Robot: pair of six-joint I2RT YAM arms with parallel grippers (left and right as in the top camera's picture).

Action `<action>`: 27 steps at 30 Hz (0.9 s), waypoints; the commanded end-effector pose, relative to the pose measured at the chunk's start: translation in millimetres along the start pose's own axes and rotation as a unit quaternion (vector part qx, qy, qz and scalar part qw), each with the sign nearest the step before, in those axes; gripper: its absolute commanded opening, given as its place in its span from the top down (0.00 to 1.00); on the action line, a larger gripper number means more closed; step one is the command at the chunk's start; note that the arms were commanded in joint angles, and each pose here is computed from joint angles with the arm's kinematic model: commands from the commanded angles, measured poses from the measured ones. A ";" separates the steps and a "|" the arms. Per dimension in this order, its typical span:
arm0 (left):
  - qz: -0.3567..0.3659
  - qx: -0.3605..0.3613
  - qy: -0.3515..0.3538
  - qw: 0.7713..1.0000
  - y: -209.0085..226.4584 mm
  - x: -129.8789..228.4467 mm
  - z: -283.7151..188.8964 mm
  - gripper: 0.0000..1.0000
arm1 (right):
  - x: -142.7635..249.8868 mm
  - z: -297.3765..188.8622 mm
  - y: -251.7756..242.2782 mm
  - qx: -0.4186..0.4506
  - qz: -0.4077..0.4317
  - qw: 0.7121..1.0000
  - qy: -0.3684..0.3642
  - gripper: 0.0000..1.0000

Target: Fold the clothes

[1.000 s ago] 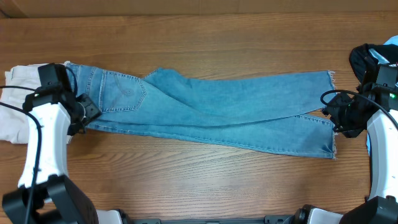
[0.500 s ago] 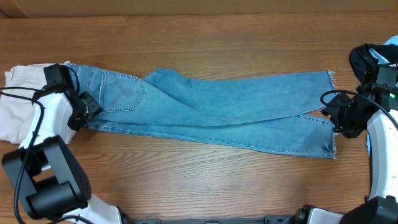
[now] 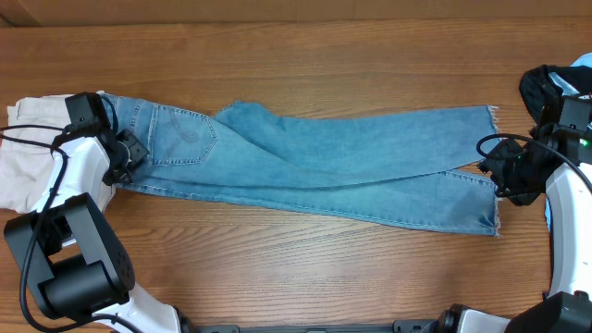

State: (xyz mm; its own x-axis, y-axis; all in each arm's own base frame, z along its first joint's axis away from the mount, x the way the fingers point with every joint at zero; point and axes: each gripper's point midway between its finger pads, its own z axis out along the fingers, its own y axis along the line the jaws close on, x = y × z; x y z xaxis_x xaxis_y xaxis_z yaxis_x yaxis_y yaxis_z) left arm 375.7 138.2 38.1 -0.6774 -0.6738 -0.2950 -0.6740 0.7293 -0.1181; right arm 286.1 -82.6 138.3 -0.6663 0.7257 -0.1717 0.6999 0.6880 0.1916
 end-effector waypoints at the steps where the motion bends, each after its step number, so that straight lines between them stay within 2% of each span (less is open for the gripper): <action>1: 0.014 0.001 -0.001 1.000 -1.1 0.0 3.4 0.92 | -1.7 -1.0 -1.5 -0.001 0.003 1.000 -0.003 0.44; 2: 0.017 0.001 -0.001 1.000 -1.0 0.0 3.5 0.96 | -1.9 -1.0 -1.5 -0.001 0.003 1.000 -0.003 0.44; 10: 0.040 0.000 0.007 0.999 0.5 4.6 -7.7 0.96 | -2.7 -1.0 -1.1 -0.002 0.004 1.000 -0.005 0.44; 14: 0.058 0.090 -0.018 0.994 -32.8 -4.9 -57.8 0.96 | -3.6 -1.0 -0.6 -0.003 0.004 1.000 -0.007 0.44; 16: 0.058 0.159 -0.079 0.983 -59.0 -30.5 -103.2 0.96 | -4.4 -1.0 -0.2 -0.004 0.004 1.000 -0.008 0.44; 18: 0.040 0.198 -0.178 0.963 -76.3 -74.1 -152.1 0.96 | -5.2 -1.0 0.2 -0.005 0.003 1.000 -0.010 0.44; 21: 0.005 0.221 -0.348 0.911 -88.6 -148.9 -222.3 0.96 | -5.0 -1.0 0.1 -0.005 0.003 1.000 -0.010 0.44; 22: -0.010 0.219 -0.381 0.898 -88.0 -165.7 -233.6 0.96 | -4.6 -1.0 -0.1 -0.004 0.003 1.000 -0.009 0.44; 23: -0.029 0.229 -0.391 0.891 -90.3 -175.2 -238.8 0.88 | -4.0 -1.0 -0.4 -0.004 0.004 1.000 -0.008 0.44; 24: -0.037 0.244 -0.386 0.889 -95.8 -179.3 -238.3 0.51 | -3.0 -1.0 -1.0 -0.002 0.003 1.000 -0.006 0.44; 25: -0.026 0.259 -0.365 0.894 -104.6 -177.6 -231.8 0.00 | -2.5 -1.0 -1.4 -0.001 0.002 1.000 -0.005 0.44; 27: -0.017 0.263 -0.304 0.915 -111.4 -163.6 -206.4 0.00 | -1.4 -1.0 -2.5 0.001 0.002 1.000 -0.003 0.44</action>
State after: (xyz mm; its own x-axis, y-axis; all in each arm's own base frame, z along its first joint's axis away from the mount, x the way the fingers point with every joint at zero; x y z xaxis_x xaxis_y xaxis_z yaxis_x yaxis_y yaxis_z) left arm 490.2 147.7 338.8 -0.1616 -0.5378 -0.8275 -0.3193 0.8219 -0.4718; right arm 285.8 -82.7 138.0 -0.6659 0.7262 -0.1706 0.7007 0.6874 0.1912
